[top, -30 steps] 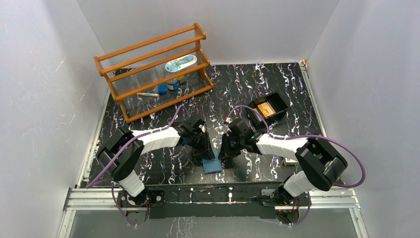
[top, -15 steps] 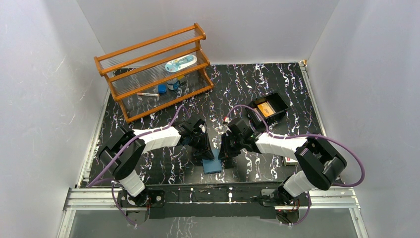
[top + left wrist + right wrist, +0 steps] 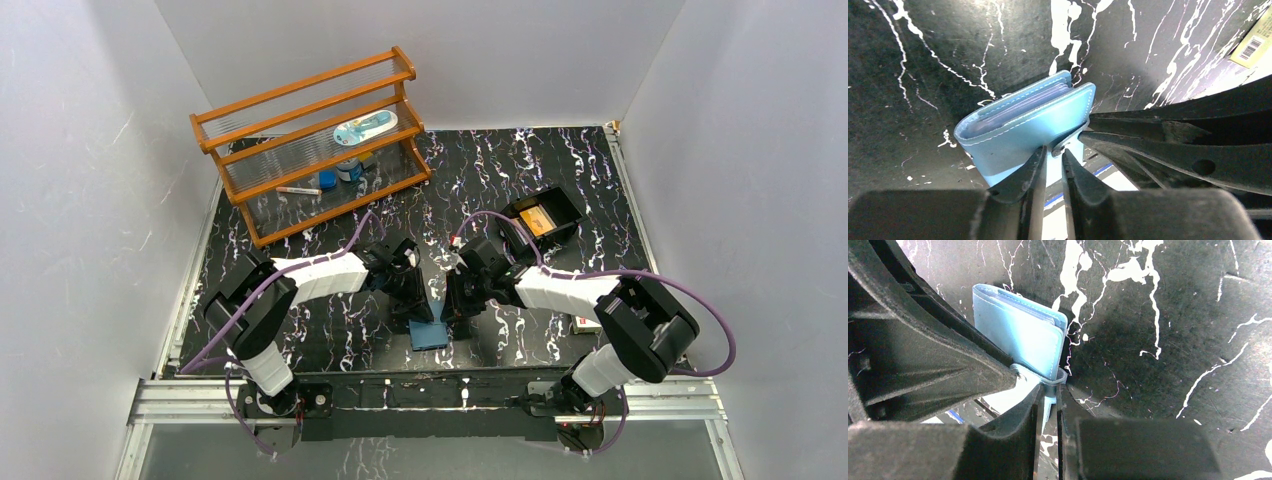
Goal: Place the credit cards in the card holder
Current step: Close the card holder at the center of the board.
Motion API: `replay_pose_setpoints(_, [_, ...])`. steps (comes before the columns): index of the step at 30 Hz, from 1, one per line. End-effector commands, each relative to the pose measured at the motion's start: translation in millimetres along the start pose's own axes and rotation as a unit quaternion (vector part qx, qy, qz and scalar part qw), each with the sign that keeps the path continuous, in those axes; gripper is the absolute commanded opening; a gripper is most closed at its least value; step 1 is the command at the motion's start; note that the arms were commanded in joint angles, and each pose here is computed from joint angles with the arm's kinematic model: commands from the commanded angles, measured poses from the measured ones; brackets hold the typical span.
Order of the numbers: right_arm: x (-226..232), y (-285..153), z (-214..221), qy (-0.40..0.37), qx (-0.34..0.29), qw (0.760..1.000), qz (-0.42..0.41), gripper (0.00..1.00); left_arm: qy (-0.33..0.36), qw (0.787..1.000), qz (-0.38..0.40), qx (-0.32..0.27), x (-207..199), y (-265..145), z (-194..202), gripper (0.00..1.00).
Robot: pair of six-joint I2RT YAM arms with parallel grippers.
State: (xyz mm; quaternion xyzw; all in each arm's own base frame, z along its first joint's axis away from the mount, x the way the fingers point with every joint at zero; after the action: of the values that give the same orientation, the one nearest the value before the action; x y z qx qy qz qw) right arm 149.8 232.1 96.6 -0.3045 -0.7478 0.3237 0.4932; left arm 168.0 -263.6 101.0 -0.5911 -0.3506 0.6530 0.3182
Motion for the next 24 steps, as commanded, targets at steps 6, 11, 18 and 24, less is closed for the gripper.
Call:
replay_pose_setpoints(6, [15, -1, -5, -0.021, 0.007, 0.999, -0.031, 0.23, -0.005, 1.0, 0.004, 0.016, -2, 7, 7, 0.29])
replay_pose_setpoints(11, [15, -2, -4, -0.03, 0.005, 0.999, -0.031, 0.23, -0.015, 1.0, -0.008, 0.018, 2, 14, 5, 0.29])
replay_pose_setpoints(18, [15, -3, -5, -0.028, -0.004, 0.999, -0.025, 0.24, -0.037, 0.997, -0.052, 0.036, 12, 23, 9, 0.08])
replay_pose_setpoints(24, [11, -7, -6, -0.017, -0.023, 1.0, 0.0, 0.28, -0.029, 0.998, -0.046, 0.025, 2, 9, 13, 0.0])
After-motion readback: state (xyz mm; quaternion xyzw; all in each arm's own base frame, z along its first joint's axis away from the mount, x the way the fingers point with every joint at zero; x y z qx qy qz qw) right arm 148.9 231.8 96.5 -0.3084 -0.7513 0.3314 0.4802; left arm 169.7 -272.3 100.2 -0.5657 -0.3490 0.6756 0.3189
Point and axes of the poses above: each gripper's point midway between its finger pads, its own y axis out along the fingers, its own x axis along the line the jaws close on, z = x × y, the point moved 8 cm from there along -y, back along the fingers, and after that the axes turned 1 degree about -y, right-handed, at the moved point
